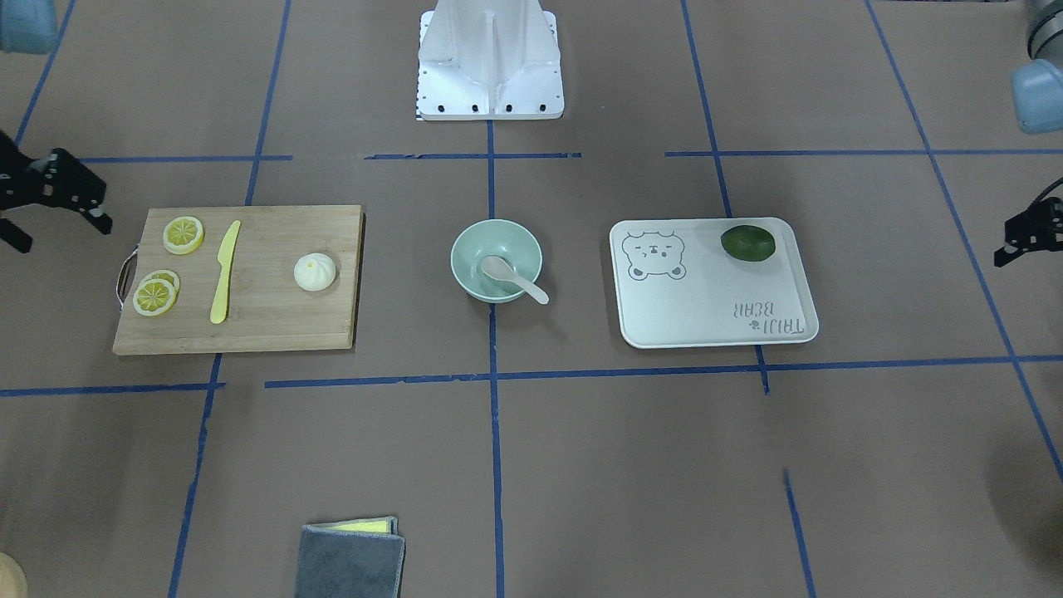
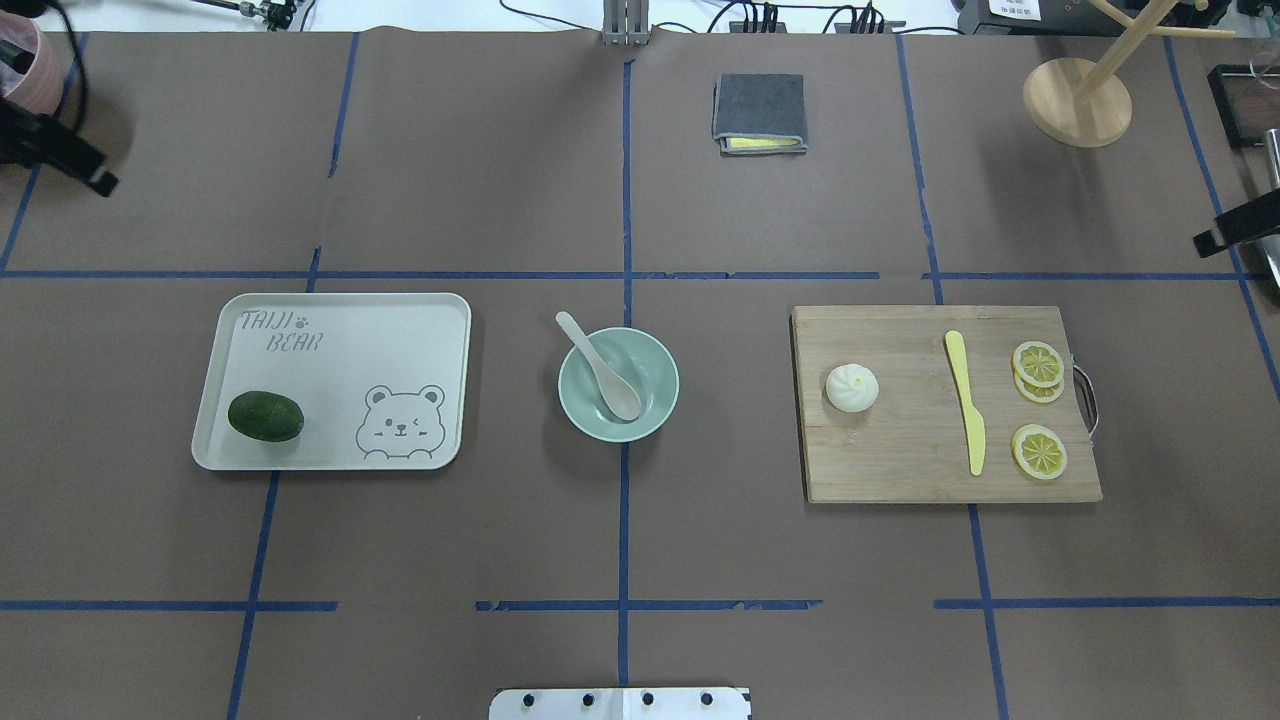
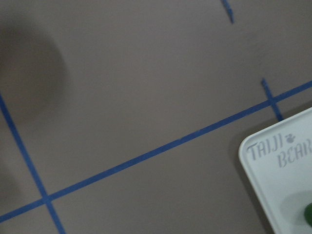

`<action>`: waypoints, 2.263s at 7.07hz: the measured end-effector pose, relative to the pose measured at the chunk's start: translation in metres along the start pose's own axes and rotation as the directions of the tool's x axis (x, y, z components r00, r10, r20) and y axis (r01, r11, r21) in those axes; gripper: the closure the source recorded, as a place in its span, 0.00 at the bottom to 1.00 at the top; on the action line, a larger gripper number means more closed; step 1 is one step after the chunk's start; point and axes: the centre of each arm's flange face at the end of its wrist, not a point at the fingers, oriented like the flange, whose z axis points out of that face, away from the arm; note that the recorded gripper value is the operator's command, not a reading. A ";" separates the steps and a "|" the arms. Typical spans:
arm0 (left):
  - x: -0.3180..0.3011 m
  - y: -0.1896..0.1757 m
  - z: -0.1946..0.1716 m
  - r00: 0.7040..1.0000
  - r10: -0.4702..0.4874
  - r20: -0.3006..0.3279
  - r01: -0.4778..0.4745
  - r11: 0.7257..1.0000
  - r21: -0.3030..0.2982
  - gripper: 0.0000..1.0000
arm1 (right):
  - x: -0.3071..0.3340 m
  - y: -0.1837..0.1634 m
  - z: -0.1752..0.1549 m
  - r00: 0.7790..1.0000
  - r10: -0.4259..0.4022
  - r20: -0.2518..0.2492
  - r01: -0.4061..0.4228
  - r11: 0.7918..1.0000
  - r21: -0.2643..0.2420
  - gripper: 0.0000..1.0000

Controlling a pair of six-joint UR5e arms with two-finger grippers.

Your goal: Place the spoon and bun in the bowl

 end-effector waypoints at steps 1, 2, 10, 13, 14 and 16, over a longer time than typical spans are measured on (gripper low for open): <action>-0.031 0.029 0.010 0.999 -0.047 0.011 0.047 0.999 -0.026 0.00 | -0.041 0.015 0.028 0.999 0.025 -0.020 -0.025 1.000 0.001 0.00; -0.048 0.045 0.014 0.997 -0.073 0.026 0.074 0.996 -0.039 0.00 | -0.077 0.035 0.058 0.999 0.033 -0.040 -0.033 0.999 0.009 0.00; -0.057 0.058 0.017 0.996 -0.079 0.033 0.081 0.996 -0.044 0.00 | -0.190 0.041 0.170 0.995 0.014 -0.101 -0.011 1.000 0.026 1.00; -0.056 0.057 0.016 0.997 -0.077 0.031 0.078 0.996 -0.043 0.00 | -0.221 0.023 0.150 0.998 0.017 -0.063 -0.014 0.998 0.054 1.00; -0.056 0.057 0.016 0.997 -0.077 0.030 0.078 0.996 -0.042 0.00 | -0.256 0.009 0.136 0.997 0.045 -0.065 -0.041 0.998 0.055 1.00; -0.055 0.056 0.016 0.997 -0.076 0.029 0.077 0.996 -0.041 0.00 | -0.351 -0.012 0.092 0.984 0.162 -0.070 -0.159 0.986 0.055 1.00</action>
